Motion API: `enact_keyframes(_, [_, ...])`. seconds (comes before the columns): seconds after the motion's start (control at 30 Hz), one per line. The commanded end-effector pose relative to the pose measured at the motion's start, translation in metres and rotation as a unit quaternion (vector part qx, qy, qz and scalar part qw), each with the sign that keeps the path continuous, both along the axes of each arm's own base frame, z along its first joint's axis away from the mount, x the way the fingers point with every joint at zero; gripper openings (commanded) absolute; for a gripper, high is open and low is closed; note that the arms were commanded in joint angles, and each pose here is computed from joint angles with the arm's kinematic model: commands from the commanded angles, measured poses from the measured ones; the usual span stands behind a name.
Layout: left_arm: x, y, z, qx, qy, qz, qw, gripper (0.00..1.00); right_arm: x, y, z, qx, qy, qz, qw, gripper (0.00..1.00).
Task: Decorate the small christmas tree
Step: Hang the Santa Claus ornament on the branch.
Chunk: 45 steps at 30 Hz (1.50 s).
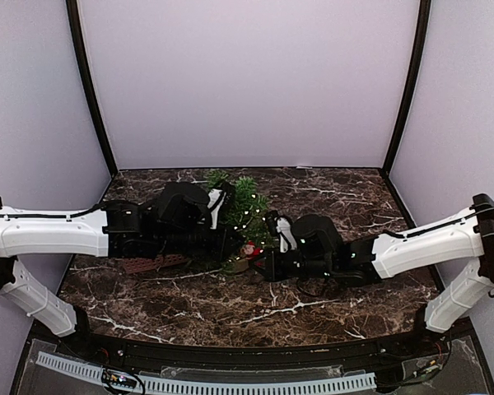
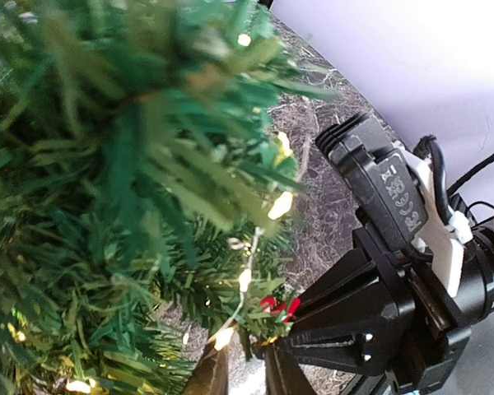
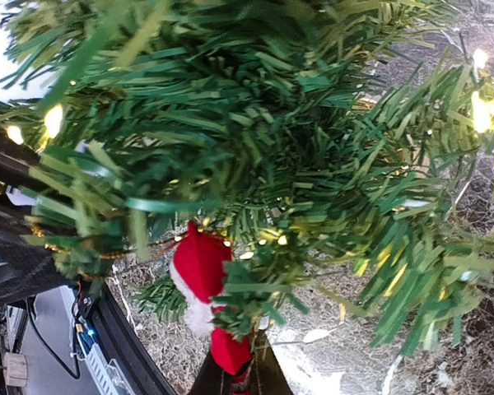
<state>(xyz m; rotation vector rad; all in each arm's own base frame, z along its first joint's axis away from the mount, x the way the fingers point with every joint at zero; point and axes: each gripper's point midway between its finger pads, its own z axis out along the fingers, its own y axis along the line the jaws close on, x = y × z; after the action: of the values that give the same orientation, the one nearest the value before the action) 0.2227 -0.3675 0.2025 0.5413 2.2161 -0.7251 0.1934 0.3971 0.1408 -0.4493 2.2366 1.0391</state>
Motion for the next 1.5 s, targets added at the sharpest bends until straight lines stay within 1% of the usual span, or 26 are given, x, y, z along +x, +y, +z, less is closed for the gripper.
enact_keyframes(0.0, [0.001,0.013,0.013,-0.011,-0.010,0.016,1.000,0.22,0.010,0.004,0.009,0.022,0.003,-0.015,1.000,0.05])
enact_keyframes(0.17, [-0.002,0.013,0.021,-0.026,-0.013,0.010,1.000,0.31,0.013,0.001,0.006,0.018,0.008,-0.025,0.999,0.05])
enact_keyframes(0.6, [-0.018,0.010,0.054,-0.090,-0.028,-0.031,0.995,0.42,0.014,0.001,-0.005,0.015,0.022,-0.028,0.999,0.06])
enact_keyframes(0.67, [-0.021,0.009,0.061,-0.100,-0.033,-0.041,0.994,0.45,0.014,0.002,-0.004,0.017,0.022,-0.026,0.999,0.07])
enact_keyframes(0.77, [-0.022,0.011,0.069,-0.109,-0.041,-0.046,0.992,0.47,0.011,0.002,0.003,0.032,0.019,-0.019,0.999,0.10])
enact_keyframes(0.83, [-0.023,0.014,0.072,-0.113,-0.044,-0.045,0.992,0.48,0.009,0.002,0.006,0.040,0.016,-0.016,0.999,0.14])
enact_keyframes(1.03, [-0.025,0.027,0.082,-0.129,-0.047,-0.040,0.990,0.52,0.003,-0.005,0.023,0.070,0.008,-0.010,0.997,0.36])
enact_keyframes(1.17, [-0.027,0.038,0.091,-0.131,-0.055,-0.035,0.989,0.53,-0.004,-0.012,0.024,0.072,0.015,-0.002,0.997,0.46])
enact_keyframes(1.27, [-0.026,0.048,0.093,-0.129,-0.055,-0.025,0.990,0.55,-0.008,-0.021,0.026,0.072,0.016,-0.004,0.997,0.56])
enact_keyframes(1.37, [-0.023,0.064,0.094,-0.128,-0.047,-0.002,0.991,0.56,-0.006,-0.037,0.030,0.059,0.005,-0.027,0.998,0.63])
enact_keyframes(1.47, [-0.015,0.088,0.079,-0.113,-0.024,0.043,0.992,0.56,0.002,-0.057,0.036,0.056,-0.004,-0.058,0.997,0.67])
